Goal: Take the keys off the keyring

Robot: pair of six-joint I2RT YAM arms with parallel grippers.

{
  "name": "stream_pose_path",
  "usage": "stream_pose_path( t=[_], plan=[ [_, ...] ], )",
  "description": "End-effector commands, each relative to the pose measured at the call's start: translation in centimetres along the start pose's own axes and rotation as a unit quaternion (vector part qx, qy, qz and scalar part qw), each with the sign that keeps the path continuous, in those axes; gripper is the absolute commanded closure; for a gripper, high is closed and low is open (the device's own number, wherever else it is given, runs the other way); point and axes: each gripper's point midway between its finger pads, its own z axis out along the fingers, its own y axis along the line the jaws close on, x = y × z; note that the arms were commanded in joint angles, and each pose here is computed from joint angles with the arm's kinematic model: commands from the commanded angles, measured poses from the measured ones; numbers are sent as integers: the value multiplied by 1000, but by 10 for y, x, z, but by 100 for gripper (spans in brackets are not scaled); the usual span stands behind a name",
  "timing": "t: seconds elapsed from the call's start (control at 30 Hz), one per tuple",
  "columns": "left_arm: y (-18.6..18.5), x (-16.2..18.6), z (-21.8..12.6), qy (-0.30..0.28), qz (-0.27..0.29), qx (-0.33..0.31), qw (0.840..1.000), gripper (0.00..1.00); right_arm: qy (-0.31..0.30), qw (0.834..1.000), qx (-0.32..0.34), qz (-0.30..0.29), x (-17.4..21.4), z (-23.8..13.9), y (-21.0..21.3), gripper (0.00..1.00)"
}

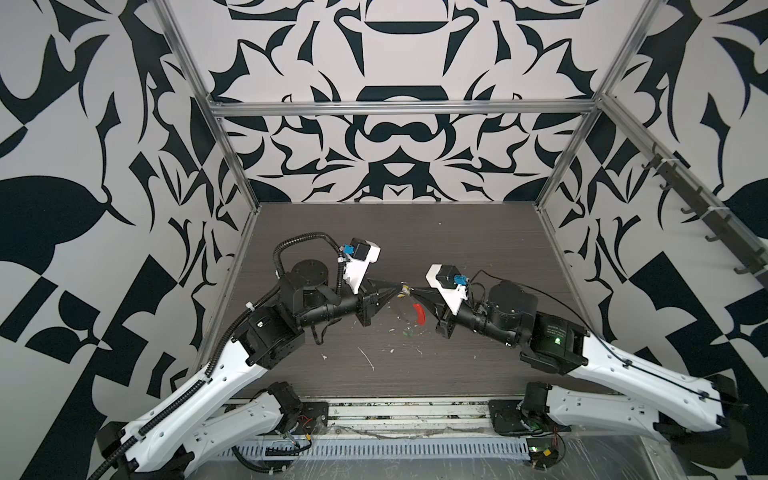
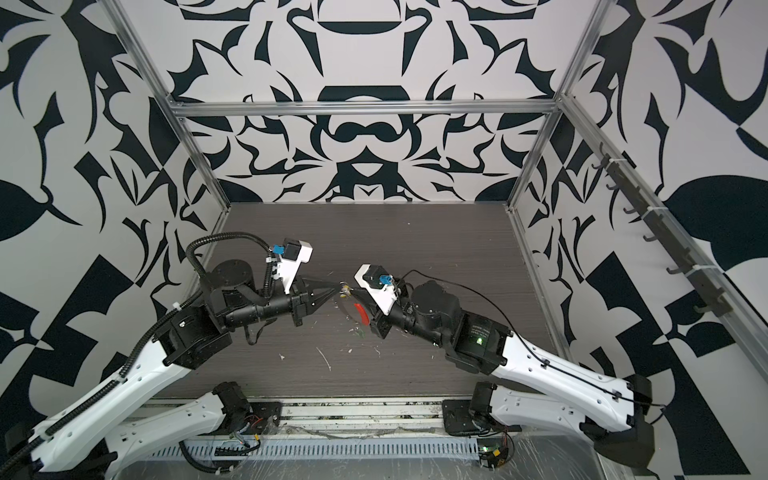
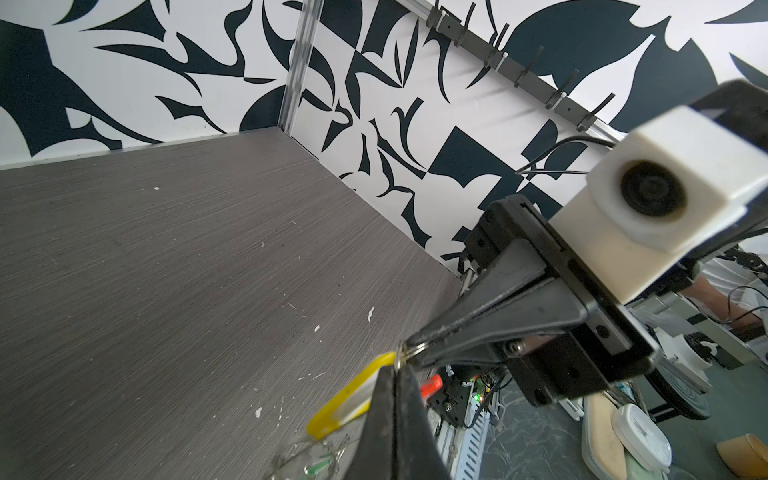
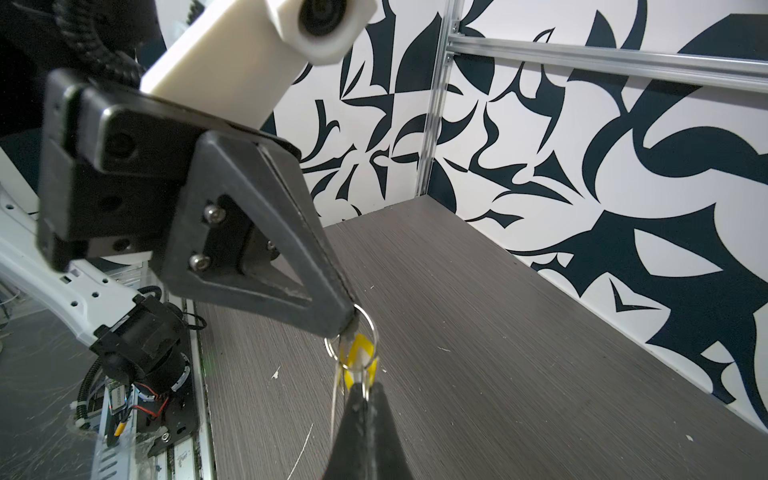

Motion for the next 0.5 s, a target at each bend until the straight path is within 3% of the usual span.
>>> stream_pose_path(
  t=[0.0,0.1,0.47],
  plan=[
    [-15,-28,-14,-38,28,15,999,100,5,1000,8,-12,-6,-15,-5,100],
    [-17,-26,-14,-30,32,20,999,100,14,999,-25,-22,-5,-20,6,100],
    [-25,-29,-13,-32,31,40,998,100,17,999,-47,-20,-2,-23,13,100]
  ],
)
